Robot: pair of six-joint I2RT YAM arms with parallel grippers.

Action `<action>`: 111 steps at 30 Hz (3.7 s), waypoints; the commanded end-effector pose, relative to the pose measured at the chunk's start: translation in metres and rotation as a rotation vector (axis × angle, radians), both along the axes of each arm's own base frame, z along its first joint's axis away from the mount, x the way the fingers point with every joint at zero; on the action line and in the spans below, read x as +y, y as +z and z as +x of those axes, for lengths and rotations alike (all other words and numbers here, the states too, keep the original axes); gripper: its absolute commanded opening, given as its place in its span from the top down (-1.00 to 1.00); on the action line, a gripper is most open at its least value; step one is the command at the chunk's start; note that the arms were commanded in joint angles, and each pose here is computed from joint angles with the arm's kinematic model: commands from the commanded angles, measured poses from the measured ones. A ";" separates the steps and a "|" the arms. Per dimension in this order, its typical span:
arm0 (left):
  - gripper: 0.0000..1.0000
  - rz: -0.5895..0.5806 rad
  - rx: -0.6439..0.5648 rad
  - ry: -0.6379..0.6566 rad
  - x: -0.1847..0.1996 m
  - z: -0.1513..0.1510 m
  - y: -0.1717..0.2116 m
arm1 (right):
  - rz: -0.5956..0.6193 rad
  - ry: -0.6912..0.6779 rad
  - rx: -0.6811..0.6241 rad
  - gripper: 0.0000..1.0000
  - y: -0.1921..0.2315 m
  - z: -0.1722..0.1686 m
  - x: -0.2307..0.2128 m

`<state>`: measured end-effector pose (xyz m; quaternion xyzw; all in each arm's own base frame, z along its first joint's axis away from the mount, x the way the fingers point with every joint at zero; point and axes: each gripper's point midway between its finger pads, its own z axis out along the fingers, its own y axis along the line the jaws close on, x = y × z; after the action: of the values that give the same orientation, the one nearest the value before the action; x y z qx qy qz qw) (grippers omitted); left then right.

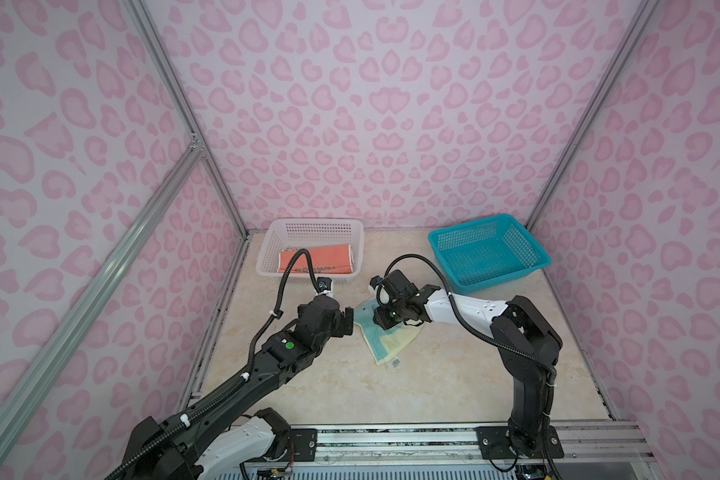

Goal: Fold and stack the towels

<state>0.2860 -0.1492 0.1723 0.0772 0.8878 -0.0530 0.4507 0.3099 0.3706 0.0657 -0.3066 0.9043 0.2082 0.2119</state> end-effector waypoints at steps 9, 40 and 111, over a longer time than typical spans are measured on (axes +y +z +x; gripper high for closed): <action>-0.97 0.121 0.122 -0.111 -0.011 -0.005 -0.027 | -0.046 -0.004 -0.186 0.01 0.048 0.025 -0.042; -0.08 0.330 0.432 -0.529 -0.126 -0.087 -0.135 | -0.073 -0.315 -0.162 0.01 0.035 0.040 -0.168; 0.81 0.105 0.381 -0.352 -0.090 -0.052 -0.056 | 0.239 0.337 -0.413 0.88 0.034 -0.044 -0.017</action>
<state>0.2330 -0.2356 0.1131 0.2437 0.9336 -0.0877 0.2475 0.2565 0.3441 0.0875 -0.4926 0.7463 0.2590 0.3651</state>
